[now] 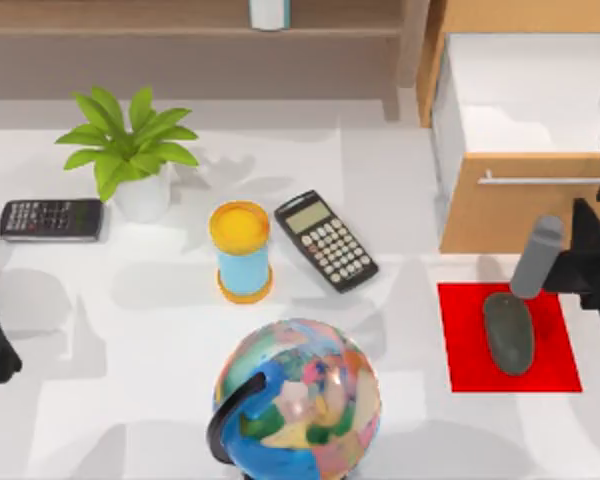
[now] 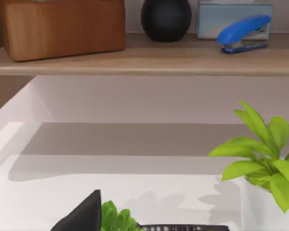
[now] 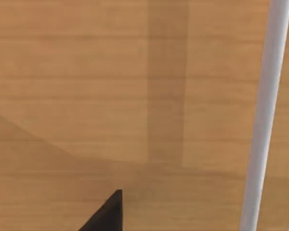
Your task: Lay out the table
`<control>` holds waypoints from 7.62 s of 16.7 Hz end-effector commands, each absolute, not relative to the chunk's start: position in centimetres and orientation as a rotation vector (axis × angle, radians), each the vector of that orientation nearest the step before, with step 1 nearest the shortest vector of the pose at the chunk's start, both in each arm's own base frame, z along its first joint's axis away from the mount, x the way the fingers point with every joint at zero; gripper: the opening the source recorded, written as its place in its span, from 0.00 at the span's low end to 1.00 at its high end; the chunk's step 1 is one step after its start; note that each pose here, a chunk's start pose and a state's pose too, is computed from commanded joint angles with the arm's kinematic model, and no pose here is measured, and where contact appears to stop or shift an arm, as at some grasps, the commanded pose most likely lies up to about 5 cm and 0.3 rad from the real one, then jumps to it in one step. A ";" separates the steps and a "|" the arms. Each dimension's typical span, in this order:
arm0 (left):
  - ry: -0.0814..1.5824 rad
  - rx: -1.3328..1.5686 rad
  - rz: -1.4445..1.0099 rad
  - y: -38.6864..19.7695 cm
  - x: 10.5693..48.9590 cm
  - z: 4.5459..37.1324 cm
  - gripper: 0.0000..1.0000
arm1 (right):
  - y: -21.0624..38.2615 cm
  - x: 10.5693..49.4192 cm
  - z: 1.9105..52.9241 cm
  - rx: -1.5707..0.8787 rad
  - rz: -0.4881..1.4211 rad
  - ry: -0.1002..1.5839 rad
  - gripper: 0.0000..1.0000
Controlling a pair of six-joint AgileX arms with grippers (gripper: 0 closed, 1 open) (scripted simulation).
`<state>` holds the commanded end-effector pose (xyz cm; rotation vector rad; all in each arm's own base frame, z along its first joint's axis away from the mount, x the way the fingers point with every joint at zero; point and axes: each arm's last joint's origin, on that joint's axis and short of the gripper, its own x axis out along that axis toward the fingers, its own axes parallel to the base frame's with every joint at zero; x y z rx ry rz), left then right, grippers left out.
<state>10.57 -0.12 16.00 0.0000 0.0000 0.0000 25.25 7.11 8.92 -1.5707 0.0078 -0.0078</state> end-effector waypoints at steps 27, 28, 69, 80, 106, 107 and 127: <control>0.000 0.000 0.000 -0.1 10.6 16.0 1.00 | 7.1 30.3 8.7 -1.569 -0.003 0.014 0.00; 0.000 0.000 0.000 -0.1 10.6 16.0 1.00 | 7.1 30.9 8.8 -1.569 -0.003 0.012 0.00; 0.000 0.000 0.000 -0.1 10.6 16.0 1.00 | 7.1 43.9 8.8 -1.565 0.003 0.012 0.30; 0.000 0.000 0.000 -0.1 10.6 16.0 1.00 | 7.1 43.9 8.8 -1.565 0.003 0.012 1.00; 0.000 0.000 0.000 -0.1 10.6 16.0 1.00 | 7.1 39.2 7.5 -1.566 0.046 0.054 1.00; 0.000 0.000 0.000 -0.1 10.6 16.0 1.00 | 7.1 39.2 7.5 -1.566 0.046 0.054 1.00; 0.000 0.000 0.000 -0.1 10.6 16.0 1.00 | 33.8 40.5 17.0 -0.309 0.070 -0.005 1.00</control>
